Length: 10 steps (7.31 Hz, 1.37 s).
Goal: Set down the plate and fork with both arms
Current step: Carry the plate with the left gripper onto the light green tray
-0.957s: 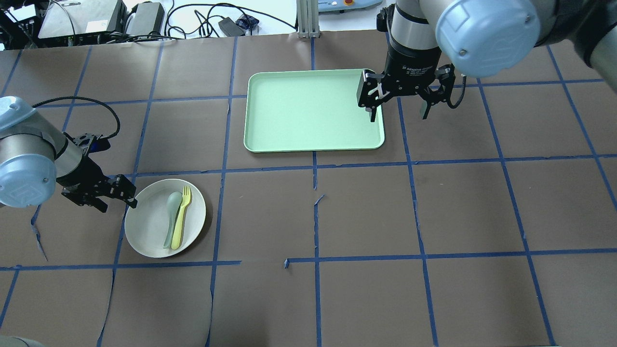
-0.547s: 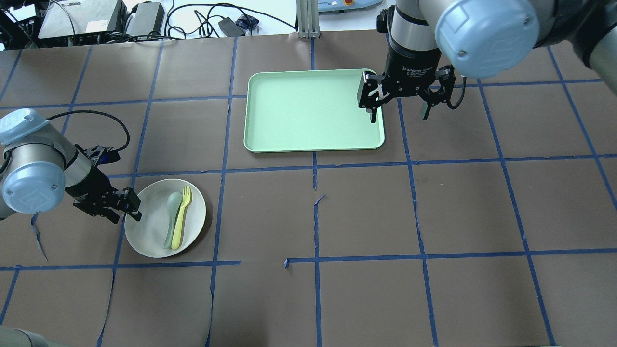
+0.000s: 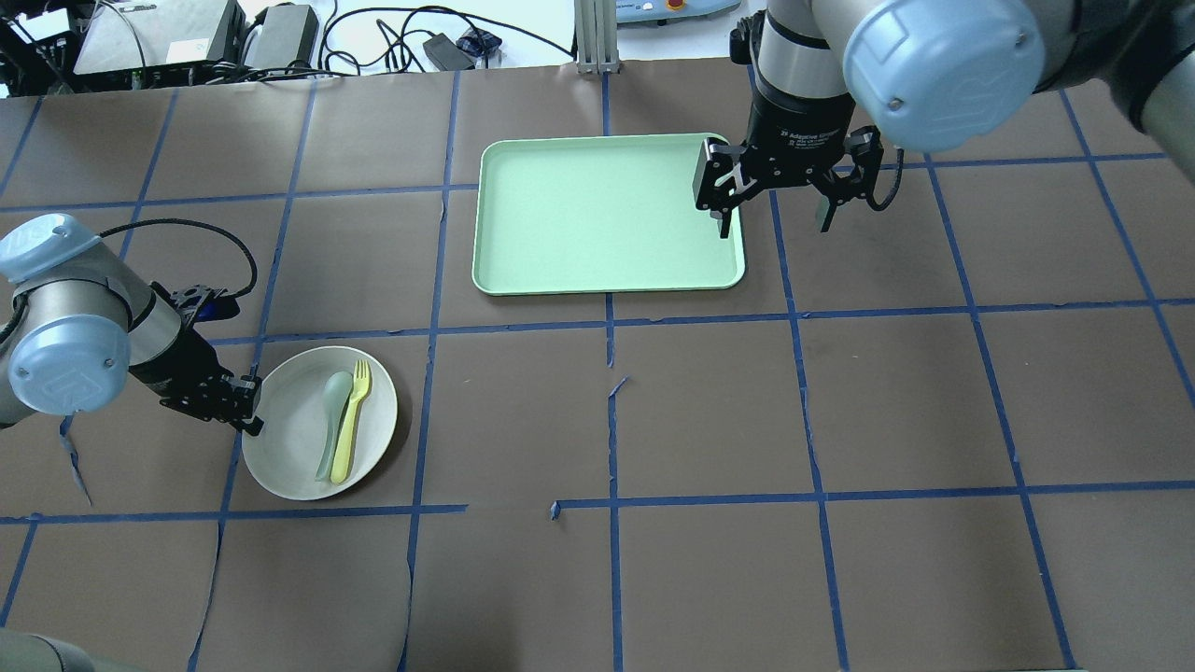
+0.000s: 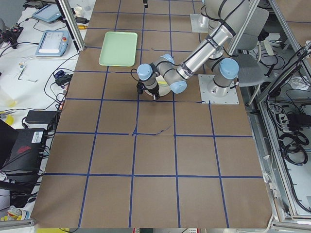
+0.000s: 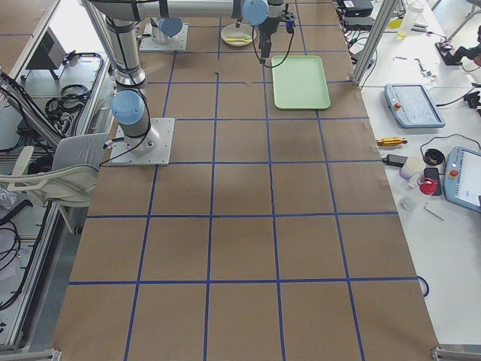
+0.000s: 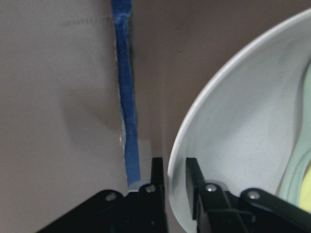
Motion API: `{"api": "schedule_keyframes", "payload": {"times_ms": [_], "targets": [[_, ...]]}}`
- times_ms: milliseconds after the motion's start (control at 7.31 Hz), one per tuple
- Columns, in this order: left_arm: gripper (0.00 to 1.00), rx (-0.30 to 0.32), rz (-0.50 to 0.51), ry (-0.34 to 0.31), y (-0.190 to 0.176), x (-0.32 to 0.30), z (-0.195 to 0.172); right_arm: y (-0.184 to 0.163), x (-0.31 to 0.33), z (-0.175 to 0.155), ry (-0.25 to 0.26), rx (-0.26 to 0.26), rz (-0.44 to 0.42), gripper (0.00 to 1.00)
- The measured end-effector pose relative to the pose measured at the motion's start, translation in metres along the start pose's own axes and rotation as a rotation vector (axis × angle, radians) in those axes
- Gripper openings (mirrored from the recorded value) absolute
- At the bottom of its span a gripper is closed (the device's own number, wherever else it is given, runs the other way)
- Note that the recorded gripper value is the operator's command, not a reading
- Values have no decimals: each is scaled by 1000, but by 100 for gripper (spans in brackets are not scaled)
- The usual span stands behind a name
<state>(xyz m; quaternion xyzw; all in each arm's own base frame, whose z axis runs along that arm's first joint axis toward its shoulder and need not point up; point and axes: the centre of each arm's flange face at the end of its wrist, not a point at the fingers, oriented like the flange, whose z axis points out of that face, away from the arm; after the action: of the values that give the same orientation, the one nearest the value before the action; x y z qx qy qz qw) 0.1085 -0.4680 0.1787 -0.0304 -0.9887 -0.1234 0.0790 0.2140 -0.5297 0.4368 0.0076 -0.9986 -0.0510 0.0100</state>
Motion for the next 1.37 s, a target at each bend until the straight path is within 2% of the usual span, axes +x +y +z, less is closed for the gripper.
{"api": "schedule_keyframes", "payload": {"times_ms": [274, 547, 684, 957, 1094, 1368], "targets": [[0, 21, 41, 9, -8, 4, -32, 0, 0, 0, 0, 0, -3, 100], [0, 68, 28, 99, -29, 10, -80, -2, 0, -2, -1, 17, -5, 100], [0, 95, -20, 146, -41, 16, -97, -2, 0, -3, -1, 24, -6, 100], [0, 131, -114, 200, -71, 64, -114, -3, 0, -4, 0, 29, -7, 100], [0, 162, -152, 226, -96, 97, -121, -3, 1, -4, 2, 30, -7, 100], [0, 181, -182, 256, -152, 160, -123, -3, 4, -3, 25, 27, -7, 100]]}}
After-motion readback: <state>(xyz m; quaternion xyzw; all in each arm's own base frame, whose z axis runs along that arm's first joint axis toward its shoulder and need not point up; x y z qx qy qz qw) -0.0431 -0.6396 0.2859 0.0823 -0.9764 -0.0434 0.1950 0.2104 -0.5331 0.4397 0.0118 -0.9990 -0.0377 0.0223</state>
